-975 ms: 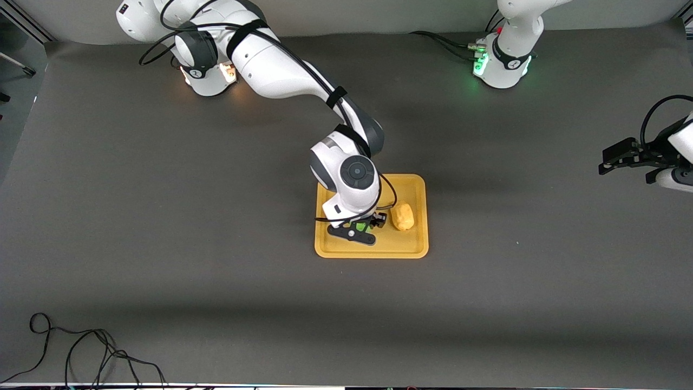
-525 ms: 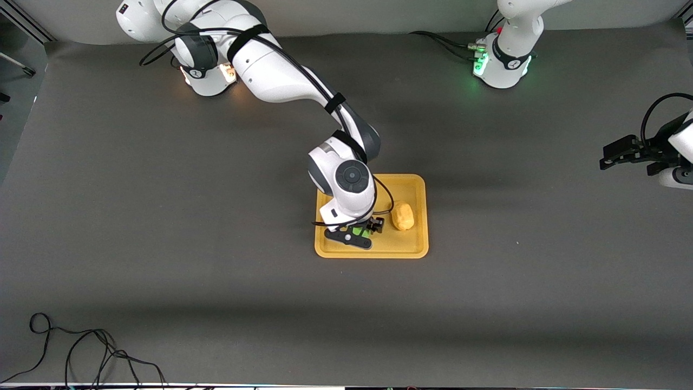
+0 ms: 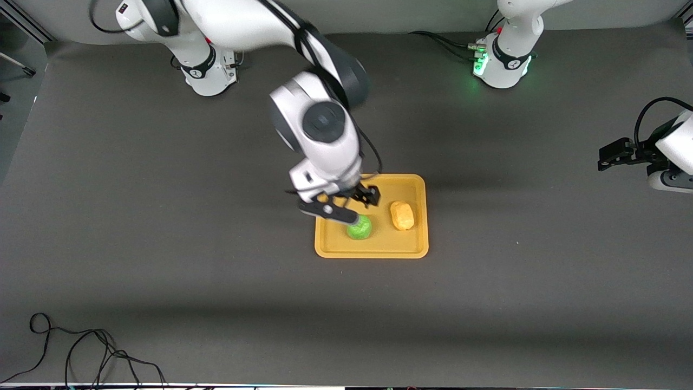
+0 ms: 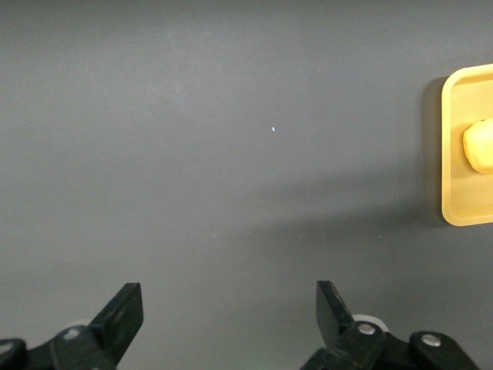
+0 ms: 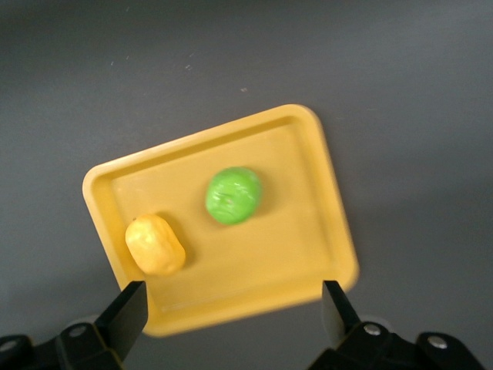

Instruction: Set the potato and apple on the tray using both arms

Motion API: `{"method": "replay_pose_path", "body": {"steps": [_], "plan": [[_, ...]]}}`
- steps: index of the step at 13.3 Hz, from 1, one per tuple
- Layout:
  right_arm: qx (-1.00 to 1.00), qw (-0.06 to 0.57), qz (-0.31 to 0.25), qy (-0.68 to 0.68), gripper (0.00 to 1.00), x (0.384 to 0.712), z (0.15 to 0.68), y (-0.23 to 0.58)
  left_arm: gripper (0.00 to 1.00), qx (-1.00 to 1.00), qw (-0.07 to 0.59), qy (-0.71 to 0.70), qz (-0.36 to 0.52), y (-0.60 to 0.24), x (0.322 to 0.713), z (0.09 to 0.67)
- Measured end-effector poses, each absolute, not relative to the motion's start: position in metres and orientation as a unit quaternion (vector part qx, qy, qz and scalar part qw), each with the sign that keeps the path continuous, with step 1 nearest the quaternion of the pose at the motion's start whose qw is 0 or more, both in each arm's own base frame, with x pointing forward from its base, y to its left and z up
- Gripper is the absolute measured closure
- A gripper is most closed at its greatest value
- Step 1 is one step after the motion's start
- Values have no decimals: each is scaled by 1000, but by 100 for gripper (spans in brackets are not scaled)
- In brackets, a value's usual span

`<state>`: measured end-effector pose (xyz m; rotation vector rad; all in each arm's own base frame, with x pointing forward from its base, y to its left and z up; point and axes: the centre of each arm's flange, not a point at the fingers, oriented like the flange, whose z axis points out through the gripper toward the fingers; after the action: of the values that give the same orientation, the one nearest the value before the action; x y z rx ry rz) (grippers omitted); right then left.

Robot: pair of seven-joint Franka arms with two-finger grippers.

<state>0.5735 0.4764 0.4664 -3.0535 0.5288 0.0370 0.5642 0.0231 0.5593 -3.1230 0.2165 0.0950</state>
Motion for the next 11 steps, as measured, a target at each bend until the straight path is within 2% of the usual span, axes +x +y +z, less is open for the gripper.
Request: {"method": "replay_pose_path", "body": {"steps": [3,7,11], "plan": [[-989,8,24,146,0,586,535,388,0,-997,5,68,29,23,564,560],[-993,10,37,115,0,598,573,221,0,-997,6,69,28,22,565,561],[-996,22,37,74,0,575,588,95,0,-997,6,70,28,20,565,561]]}}
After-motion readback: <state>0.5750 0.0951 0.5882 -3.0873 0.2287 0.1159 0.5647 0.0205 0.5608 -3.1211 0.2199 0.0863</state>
